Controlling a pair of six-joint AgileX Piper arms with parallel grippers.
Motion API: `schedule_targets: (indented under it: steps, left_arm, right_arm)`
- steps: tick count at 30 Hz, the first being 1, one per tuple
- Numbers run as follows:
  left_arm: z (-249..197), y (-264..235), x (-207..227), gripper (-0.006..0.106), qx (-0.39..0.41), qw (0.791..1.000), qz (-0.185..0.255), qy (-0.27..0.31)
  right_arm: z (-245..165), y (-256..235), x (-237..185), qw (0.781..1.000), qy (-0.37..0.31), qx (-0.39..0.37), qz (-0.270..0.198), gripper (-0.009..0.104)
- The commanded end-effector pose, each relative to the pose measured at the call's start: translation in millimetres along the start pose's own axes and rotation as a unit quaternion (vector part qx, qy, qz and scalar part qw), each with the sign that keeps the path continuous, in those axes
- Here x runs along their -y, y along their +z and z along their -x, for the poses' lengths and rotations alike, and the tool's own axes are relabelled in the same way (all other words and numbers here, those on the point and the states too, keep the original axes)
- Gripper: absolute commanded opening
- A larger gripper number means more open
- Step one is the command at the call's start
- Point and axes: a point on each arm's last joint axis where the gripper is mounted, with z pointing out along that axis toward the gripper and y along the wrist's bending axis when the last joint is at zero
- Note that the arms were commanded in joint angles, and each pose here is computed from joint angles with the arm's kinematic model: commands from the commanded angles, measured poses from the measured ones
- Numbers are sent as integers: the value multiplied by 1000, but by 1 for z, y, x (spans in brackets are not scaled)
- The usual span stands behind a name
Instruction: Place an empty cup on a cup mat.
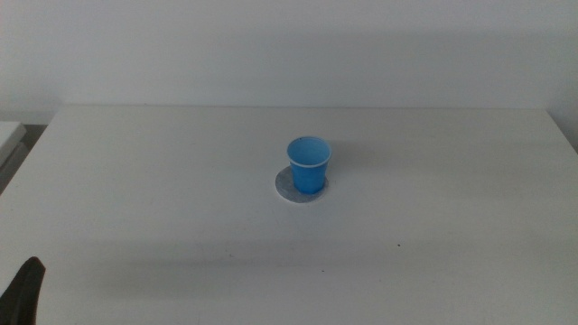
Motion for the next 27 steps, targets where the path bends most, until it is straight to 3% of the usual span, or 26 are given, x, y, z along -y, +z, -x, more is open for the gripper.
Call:
schedule_targets:
  steps: [1,6,9,14,22,27]
  left_arm:
    - [1,0,0,94,5,1000,-2,-4]
    - [1,0,0,94,5,1000,-2,-4]
    - [1,0,0,94,5,1000,-2,-4]
    - [1,0,0,94,5,1000,-2,-4]
    - [1,0,0,94,5,1000,-2,-4]
    - [1,0,0,94,5,1000,-2,-4]
  right_arm:
    - [-3,0,1,1000,-4,1,-4,87]
    - [-31,-18,11,999,31,5,-44,87]
    - [-54,-30,14,997,-4,26,-73,87]
    - [-91,-43,16,993,16,56,-101,87]
    - [-137,-43,14,992,46,55,-101,87]
    - [-139,-42,14,992,46,62,-100,87]
